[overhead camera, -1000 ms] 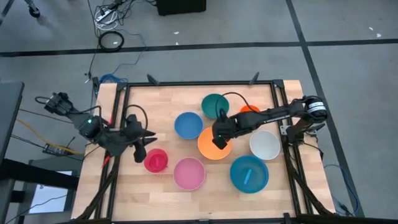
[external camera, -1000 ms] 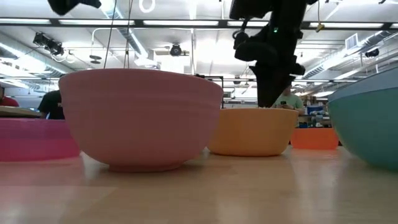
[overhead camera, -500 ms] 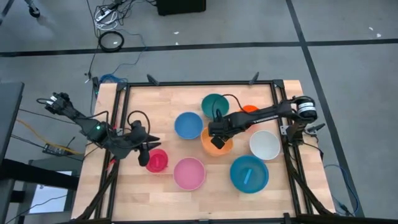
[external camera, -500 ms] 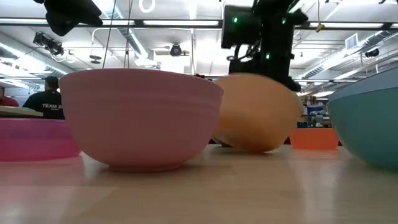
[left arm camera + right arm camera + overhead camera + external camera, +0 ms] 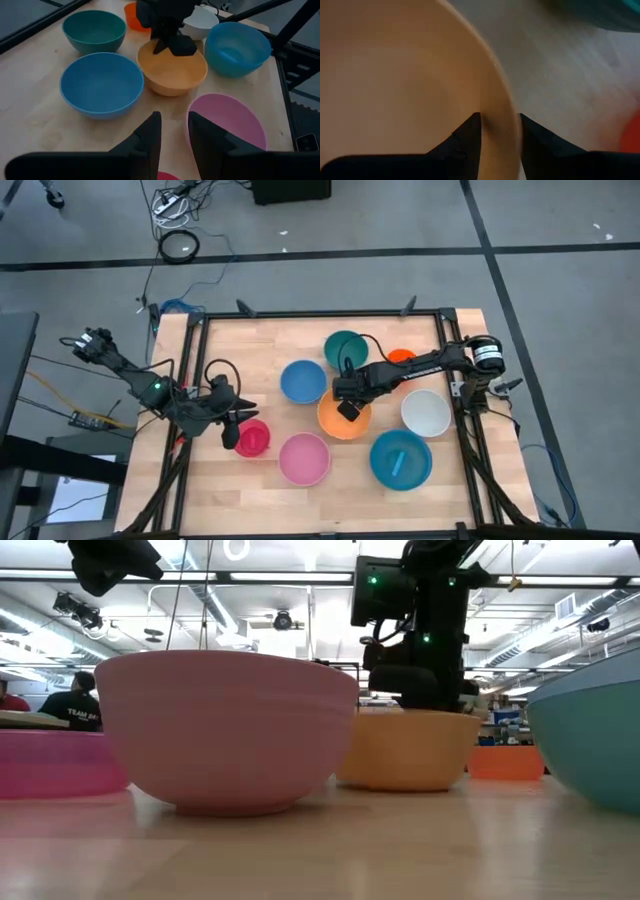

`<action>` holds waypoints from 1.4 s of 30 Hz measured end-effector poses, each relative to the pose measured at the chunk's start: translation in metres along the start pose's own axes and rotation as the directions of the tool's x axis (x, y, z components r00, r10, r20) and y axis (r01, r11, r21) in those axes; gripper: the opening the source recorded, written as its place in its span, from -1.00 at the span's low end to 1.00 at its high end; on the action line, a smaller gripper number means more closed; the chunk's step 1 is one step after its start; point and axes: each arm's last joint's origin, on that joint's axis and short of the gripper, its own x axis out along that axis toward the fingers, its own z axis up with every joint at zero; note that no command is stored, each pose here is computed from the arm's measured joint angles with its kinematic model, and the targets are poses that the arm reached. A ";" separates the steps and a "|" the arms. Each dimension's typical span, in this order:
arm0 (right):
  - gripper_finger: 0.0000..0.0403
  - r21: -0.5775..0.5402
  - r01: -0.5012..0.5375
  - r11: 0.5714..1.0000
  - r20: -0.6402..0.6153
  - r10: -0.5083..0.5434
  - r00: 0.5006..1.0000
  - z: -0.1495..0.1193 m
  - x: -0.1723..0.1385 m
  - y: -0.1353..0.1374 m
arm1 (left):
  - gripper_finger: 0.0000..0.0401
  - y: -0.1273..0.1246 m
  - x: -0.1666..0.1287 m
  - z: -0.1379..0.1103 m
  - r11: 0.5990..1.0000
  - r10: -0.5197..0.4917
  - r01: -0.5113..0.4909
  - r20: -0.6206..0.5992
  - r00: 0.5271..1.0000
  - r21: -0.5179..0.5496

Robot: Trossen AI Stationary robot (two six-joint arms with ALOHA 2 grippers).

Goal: Nest bowls inside each other
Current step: Stack the orange bowl on top of the light blue

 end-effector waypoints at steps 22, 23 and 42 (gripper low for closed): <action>-1.00 -0.052 -0.151 0.987 0.141 0.157 0.978 -0.052 -0.122 -0.030 | -0.47 0.001 0.000 -0.001 1.000 0.025 -0.025 0.006 1.000 0.011; -1.00 -0.050 -0.189 0.981 0.141 0.194 0.971 -0.063 -0.135 -0.033 | -0.47 0.001 0.000 -0.001 1.000 0.025 -0.025 0.006 1.000 0.010; -0.73 0.003 -0.200 0.980 0.004 0.200 0.980 -0.165 -0.166 -0.012 | -0.47 -0.025 0.033 -0.002 0.997 0.018 -0.021 0.043 0.999 0.069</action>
